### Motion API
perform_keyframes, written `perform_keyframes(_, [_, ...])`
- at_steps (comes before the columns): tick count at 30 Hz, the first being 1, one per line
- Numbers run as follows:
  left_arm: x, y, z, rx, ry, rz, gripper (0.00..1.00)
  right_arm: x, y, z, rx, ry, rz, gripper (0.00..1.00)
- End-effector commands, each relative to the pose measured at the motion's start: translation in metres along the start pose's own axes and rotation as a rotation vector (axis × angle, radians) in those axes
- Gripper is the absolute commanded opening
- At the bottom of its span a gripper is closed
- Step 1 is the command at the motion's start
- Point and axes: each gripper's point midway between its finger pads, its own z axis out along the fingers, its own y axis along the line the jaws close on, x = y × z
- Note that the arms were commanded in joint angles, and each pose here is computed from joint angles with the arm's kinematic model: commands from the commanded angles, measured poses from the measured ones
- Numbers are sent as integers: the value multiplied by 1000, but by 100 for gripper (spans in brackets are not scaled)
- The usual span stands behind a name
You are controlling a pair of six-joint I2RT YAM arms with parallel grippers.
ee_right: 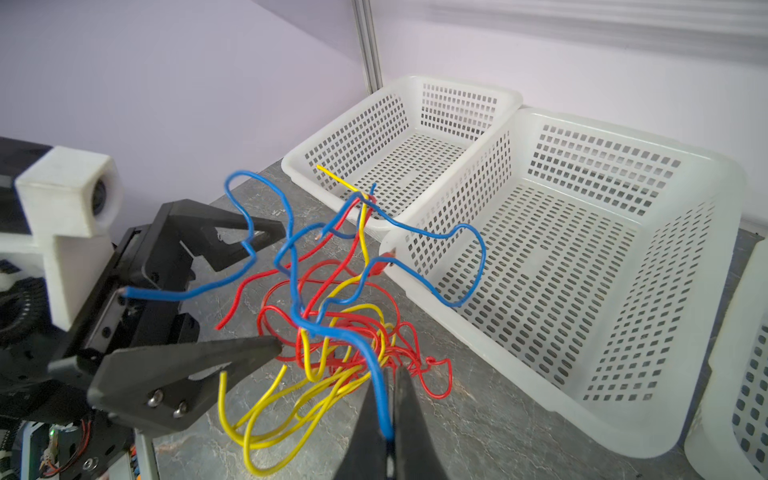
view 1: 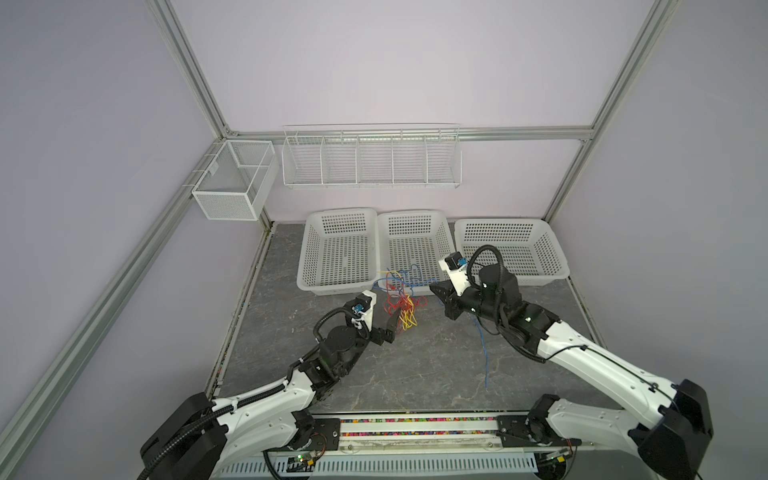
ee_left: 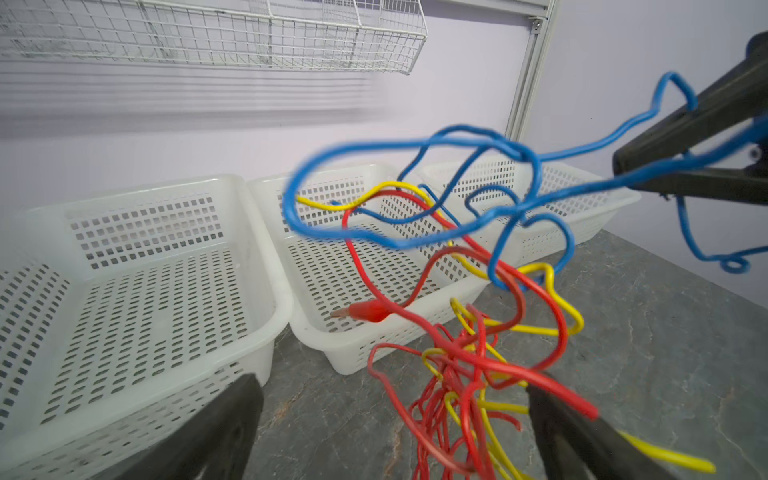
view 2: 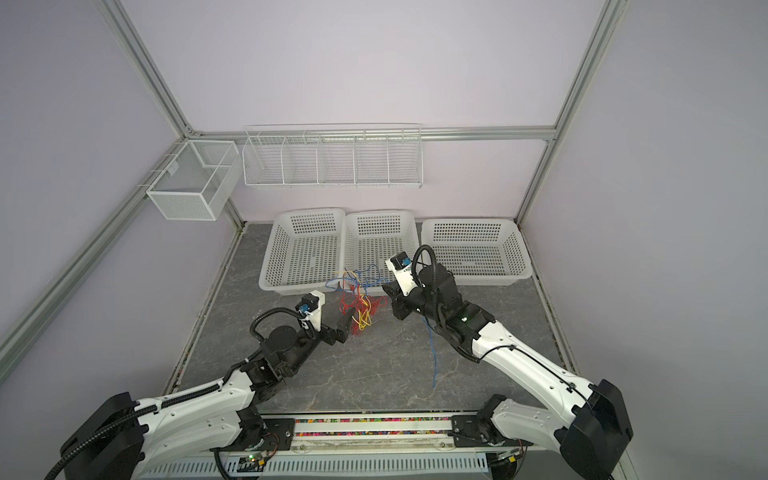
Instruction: Untangle the cables
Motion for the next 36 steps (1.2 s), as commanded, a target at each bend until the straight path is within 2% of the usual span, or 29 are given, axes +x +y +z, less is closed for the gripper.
perform_keyframes(1, [-31, 5, 3, -46, -93, 18, 100, -8, 11, -1, -41, -12, -5, 6])
perform_keyframes(7, [-38, -5, 10, -8, -106, 3, 99, -1, 17, 4, -65, 22, -7, 6])
perform_keyframes(16, [-23, -21, 26, 36, -96, -30, 99, -1, 40, 12, -137, 25, -11, 6])
perform_keyframes(21, [-25, -9, 27, -34, -129, -41, 90, 1, 47, 14, -157, 37, -17, 6])
perform_keyframes(24, [-28, -7, 25, -45, -141, -37, 76, 5, 47, 15, -153, 46, -12, 6])
perform_keyframes(27, [-27, -5, 24, -54, -135, -32, 55, 5, 46, 16, -142, 48, -4, 6])
perform_keyframes(35, [-18, -3, 22, -61, -80, -22, 2, 9, 18, 17, 17, 66, 12, 6])
perform_keyframes(36, [-18, -1, 22, -73, -74, -26, 0, 10, 13, 17, 45, 72, 12, 6])
